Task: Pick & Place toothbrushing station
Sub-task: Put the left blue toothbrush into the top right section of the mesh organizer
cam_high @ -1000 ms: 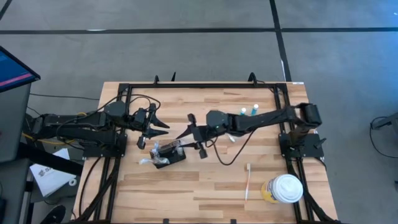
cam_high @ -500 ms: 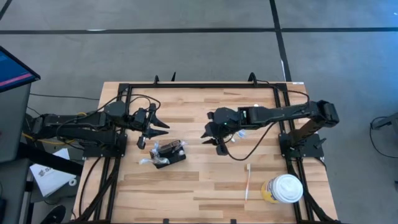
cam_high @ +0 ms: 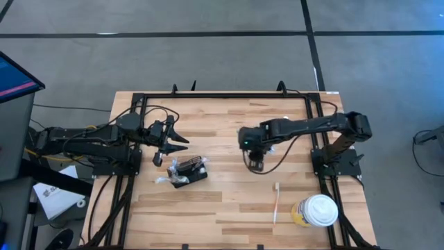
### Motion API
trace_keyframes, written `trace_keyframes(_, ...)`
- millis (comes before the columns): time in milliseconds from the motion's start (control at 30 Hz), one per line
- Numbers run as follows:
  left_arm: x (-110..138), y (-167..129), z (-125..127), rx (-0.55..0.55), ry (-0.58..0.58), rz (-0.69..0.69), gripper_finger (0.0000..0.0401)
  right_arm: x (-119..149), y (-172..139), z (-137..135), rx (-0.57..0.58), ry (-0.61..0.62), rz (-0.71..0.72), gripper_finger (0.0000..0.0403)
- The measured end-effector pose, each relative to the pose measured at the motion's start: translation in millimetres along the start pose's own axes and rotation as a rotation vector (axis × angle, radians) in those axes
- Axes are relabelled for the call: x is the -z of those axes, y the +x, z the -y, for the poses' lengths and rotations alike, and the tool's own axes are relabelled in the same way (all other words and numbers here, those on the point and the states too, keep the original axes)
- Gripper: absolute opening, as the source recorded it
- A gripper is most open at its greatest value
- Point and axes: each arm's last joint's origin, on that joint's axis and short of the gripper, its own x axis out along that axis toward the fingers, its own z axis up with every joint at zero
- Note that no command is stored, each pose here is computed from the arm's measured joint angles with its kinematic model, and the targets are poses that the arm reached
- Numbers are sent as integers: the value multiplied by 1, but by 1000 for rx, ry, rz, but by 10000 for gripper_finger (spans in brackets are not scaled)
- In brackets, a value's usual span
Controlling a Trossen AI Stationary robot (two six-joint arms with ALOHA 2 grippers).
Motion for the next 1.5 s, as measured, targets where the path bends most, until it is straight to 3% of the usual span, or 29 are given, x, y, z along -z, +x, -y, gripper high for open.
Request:
trace_keyframes(133,1,2,0,0,-2,-6,95,3,20,7,84,70,-115,108)
trace_keyframes(500,6,7,-2,-12,-9,-34,95,10,67,16,137,82,-361,108)
trace_keyframes(767,6,7,-3,-20,-9,-36,95,7,76,23,204,74,-350,108)
trace_keyframes(1267,6,7,-3,-20,-9,-36,95,-2,79,21,194,73,-249,108)
trace_keyframes(1500,6,7,-3,-20,-10,-37,95,12,92,33,201,82,-280,108)
